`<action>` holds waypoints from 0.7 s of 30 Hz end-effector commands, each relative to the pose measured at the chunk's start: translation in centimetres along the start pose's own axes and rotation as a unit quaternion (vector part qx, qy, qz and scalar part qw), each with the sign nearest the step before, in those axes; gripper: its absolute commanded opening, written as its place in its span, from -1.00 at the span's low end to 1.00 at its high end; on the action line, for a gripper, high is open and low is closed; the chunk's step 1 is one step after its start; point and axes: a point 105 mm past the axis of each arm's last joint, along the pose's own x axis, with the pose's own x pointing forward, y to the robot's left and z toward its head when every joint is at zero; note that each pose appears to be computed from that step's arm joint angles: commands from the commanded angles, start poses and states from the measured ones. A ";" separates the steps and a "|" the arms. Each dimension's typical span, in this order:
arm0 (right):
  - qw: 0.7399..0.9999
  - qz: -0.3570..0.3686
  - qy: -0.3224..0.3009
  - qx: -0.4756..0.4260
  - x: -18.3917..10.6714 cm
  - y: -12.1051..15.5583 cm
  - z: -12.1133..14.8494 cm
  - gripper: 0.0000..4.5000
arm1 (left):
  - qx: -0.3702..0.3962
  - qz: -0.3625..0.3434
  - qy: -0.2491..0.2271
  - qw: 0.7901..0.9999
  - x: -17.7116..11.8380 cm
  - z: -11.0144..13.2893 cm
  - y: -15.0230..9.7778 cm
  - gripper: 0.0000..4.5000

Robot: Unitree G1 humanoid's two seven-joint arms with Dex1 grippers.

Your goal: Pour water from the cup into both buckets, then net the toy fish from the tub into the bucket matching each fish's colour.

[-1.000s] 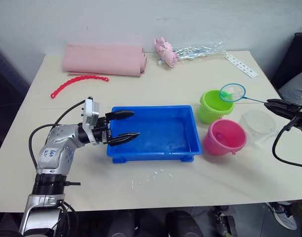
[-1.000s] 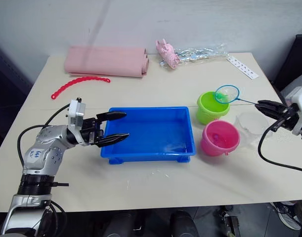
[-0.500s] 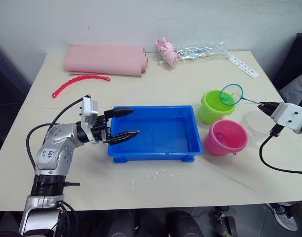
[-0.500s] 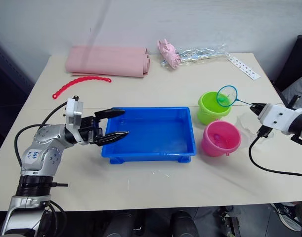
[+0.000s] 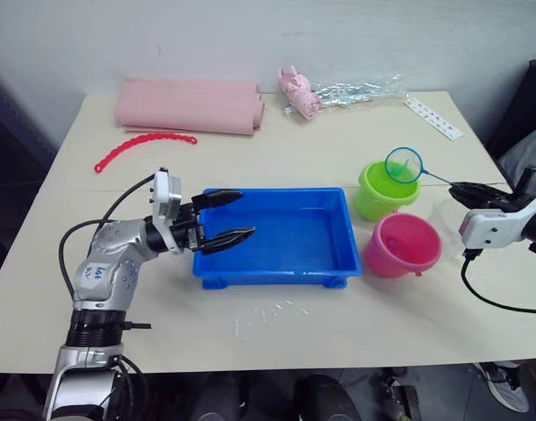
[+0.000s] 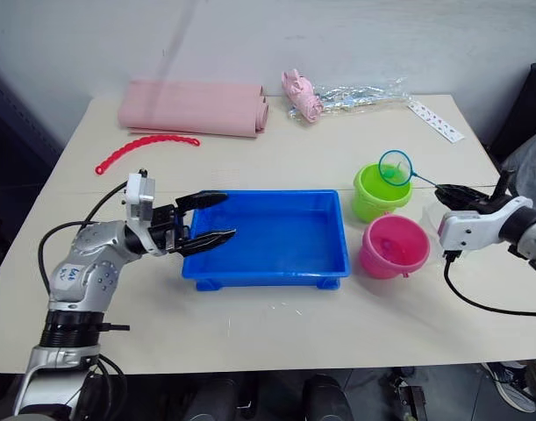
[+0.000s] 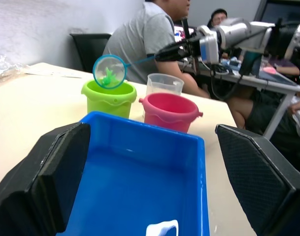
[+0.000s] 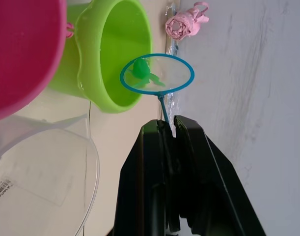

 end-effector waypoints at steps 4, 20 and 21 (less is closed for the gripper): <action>0.996 -0.032 -0.001 -0.088 -0.8 -1.1 0.6 -1.00 | 0.031 -0.016 0.002 0.999 0.2 1.0 -0.3 0.99; 0.986 -0.088 -0.011 -0.143 -2.0 -2.6 1.3 -1.00 | 0.036 -0.021 -0.006 0.999 0.7 1.1 0.2 0.99; 0.987 -0.094 -0.008 -0.129 -2.1 -2.8 1.2 -1.00 | 0.036 -0.021 -0.006 0.999 0.7 1.0 0.2 0.99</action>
